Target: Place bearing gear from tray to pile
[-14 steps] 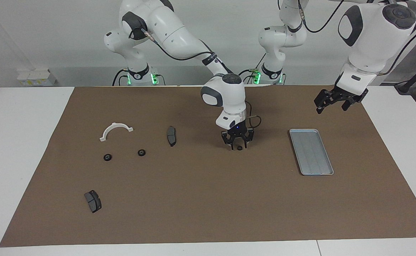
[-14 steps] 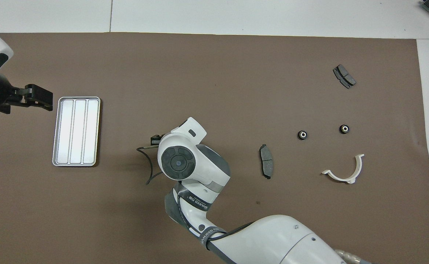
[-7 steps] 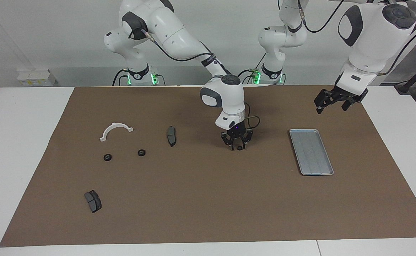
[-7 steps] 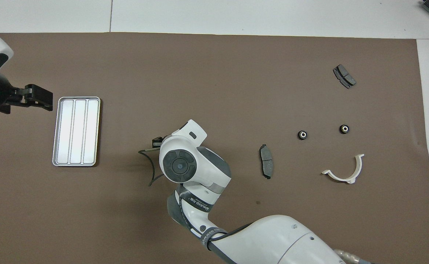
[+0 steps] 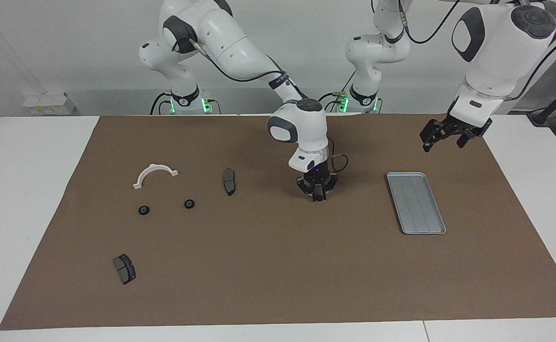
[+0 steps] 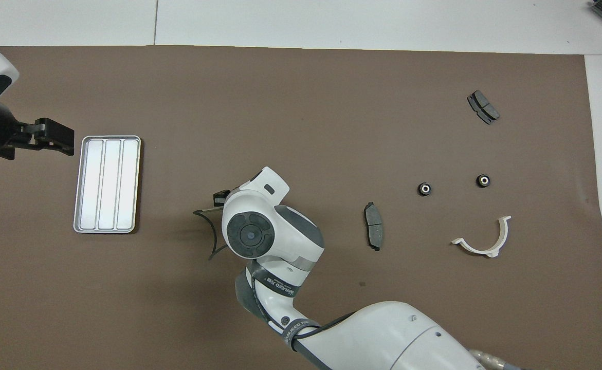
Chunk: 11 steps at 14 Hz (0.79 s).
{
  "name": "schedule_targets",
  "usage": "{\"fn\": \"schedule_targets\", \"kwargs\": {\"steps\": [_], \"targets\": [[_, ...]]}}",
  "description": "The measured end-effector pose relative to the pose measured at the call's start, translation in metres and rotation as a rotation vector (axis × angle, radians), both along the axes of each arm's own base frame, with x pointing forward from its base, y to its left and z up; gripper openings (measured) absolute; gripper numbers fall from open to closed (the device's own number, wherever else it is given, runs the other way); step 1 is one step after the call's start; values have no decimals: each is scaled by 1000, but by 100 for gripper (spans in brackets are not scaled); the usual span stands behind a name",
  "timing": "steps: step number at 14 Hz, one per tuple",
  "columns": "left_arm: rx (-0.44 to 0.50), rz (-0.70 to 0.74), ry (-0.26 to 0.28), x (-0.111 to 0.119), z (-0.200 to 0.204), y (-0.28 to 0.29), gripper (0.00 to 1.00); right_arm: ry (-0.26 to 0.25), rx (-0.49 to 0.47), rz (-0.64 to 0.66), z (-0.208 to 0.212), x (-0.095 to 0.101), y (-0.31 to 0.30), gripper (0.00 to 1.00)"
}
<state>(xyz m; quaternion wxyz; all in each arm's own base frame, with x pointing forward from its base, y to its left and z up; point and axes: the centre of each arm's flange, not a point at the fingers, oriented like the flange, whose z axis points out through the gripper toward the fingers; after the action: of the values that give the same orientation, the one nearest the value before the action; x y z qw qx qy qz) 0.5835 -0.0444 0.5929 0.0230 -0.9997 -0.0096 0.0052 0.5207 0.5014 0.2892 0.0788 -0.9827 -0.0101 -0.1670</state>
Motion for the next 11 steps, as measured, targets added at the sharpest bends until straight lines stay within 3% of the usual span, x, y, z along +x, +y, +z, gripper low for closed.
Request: {"fn": "schedule_targets", "kwargs": {"steps": [9, 11], "targets": [[0, 0, 1, 0, 0, 0, 100, -13, 1, 17, -1, -5, 4, 36], [0, 0, 1, 0, 0, 0, 100, -18, -3, 23, -3, -6, 4, 30]]}}
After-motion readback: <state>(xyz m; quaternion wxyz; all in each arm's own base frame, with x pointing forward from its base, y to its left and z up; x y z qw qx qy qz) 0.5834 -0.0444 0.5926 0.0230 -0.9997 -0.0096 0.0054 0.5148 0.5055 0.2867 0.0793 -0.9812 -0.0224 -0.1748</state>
